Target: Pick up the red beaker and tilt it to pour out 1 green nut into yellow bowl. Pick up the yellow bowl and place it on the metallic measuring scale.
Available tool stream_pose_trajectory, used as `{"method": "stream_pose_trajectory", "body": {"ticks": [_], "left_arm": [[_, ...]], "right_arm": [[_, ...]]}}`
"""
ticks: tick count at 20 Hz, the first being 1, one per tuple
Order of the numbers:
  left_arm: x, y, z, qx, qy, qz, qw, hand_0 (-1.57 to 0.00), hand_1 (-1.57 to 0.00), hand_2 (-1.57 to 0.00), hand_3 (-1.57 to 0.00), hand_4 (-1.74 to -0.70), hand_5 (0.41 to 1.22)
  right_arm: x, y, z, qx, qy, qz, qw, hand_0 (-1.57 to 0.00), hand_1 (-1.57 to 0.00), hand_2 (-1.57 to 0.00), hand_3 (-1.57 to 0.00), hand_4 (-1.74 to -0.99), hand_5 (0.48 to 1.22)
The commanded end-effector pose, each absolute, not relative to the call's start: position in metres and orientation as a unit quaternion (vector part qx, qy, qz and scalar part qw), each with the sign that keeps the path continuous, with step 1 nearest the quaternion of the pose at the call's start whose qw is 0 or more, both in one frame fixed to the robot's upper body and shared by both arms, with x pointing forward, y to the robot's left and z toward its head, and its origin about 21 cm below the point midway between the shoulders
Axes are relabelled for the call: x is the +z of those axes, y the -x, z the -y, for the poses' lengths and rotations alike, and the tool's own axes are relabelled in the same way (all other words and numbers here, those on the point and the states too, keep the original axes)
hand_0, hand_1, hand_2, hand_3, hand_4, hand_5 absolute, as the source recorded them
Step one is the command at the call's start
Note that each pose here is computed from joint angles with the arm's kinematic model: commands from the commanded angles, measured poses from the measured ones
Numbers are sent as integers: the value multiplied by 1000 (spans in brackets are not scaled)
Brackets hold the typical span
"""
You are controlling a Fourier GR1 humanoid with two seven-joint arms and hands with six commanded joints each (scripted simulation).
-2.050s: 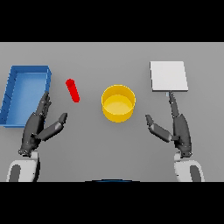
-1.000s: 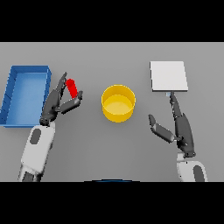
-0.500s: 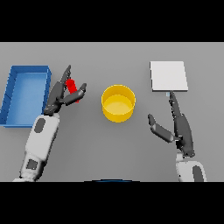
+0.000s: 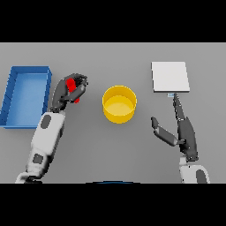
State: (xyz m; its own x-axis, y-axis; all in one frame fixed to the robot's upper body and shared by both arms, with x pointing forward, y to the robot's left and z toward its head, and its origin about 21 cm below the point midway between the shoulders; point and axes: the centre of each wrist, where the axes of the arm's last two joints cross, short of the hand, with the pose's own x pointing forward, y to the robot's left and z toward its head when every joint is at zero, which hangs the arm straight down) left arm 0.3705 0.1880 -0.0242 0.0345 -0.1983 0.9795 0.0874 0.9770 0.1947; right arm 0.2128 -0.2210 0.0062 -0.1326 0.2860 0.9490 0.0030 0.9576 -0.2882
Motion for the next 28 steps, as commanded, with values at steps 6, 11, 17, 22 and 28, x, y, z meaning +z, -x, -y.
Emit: {"method": "stream_pose_trajectory", "body": {"ticks": [6, 11, 17, 22, 28], "left_arm": [[-28, -370, -184, -125, -38, 699, 703, -1380, -1388, -1395, -1326, -1505, 1162], [-14, -373, -181, -79, -29, 718, 691, -1509, -1511, -1513, -1491, -1664, 1128], [22, -373, -178, -129, -56, 741, 657, -1555, -1555, -1556, -1550, -1721, 1114], [49, -376, -172, -263, -111, 714, 640, -1564, -1565, -1565, -1562, -1733, 1122], [64, -376, -156, -345, -171, 682, 622, -1567, -1567, -1567, -1565, -1736, 1117]], "right_arm": [[13, -217, 222, 103, 102, 743, 654, 1, 1, 1, 1, -1257, 645], [6, -217, 221, 104, 98, 740, 657, 1, 1, 1, 1, -1258, 646], [7, -214, 223, 115, 104, 748, 646, 1, 1, 1, 1, -1262, 658], [7, -213, 222, 120, 110, 746, 646, 1, 1, 1, 1, -1256, 674], [9, -214, 221, 123, 107, 739, 654, 1, 1, 1, 1, -1255, 681]]}}
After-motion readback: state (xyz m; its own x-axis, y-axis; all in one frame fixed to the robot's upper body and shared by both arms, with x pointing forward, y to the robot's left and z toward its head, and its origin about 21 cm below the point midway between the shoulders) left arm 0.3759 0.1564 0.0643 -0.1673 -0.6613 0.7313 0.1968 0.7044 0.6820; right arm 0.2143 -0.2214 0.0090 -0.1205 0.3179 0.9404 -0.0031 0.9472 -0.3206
